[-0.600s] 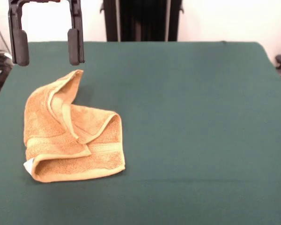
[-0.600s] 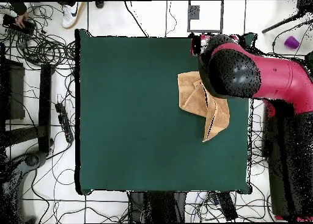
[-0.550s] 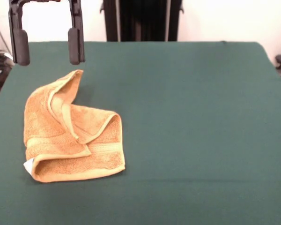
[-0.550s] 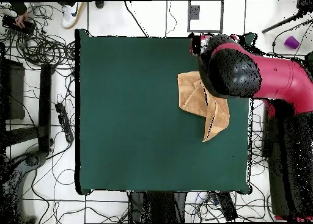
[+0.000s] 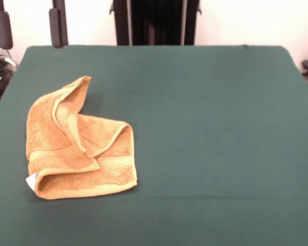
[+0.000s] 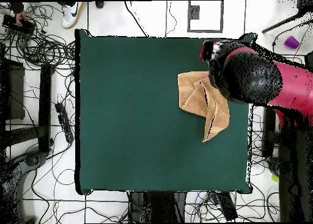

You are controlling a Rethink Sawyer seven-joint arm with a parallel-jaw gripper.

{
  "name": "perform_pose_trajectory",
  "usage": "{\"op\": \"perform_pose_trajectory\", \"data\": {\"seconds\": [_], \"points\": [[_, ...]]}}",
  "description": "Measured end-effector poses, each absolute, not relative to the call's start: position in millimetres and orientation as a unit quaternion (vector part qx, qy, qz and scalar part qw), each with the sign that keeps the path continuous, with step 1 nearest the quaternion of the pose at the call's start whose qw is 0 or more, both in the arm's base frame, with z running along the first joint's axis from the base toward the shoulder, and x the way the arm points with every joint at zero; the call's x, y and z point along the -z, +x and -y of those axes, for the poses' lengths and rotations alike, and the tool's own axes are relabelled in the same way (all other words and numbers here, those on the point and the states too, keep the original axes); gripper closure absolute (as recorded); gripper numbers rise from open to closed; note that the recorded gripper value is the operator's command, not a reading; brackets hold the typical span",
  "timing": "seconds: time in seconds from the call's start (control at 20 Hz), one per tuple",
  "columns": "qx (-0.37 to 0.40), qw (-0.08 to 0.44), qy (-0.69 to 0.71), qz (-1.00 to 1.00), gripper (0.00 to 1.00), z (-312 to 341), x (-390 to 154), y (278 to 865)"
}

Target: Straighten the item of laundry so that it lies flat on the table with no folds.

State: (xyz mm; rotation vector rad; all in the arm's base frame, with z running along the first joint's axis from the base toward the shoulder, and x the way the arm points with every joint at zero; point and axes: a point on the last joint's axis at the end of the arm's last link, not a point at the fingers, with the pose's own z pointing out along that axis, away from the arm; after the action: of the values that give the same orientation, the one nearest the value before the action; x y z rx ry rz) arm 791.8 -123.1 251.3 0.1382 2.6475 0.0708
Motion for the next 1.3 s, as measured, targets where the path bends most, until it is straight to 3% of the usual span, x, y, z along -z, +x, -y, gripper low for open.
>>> {"op": "perform_pose_trajectory", "data": {"seconds": [0.6, 1.3], "points": [[-0.01, 0.22, 0.072, -0.973, 0.0, 140, -188, 762], [-0.034, 0.169, 0.08, -0.982, 0.0, 96, -14, 731]]}}
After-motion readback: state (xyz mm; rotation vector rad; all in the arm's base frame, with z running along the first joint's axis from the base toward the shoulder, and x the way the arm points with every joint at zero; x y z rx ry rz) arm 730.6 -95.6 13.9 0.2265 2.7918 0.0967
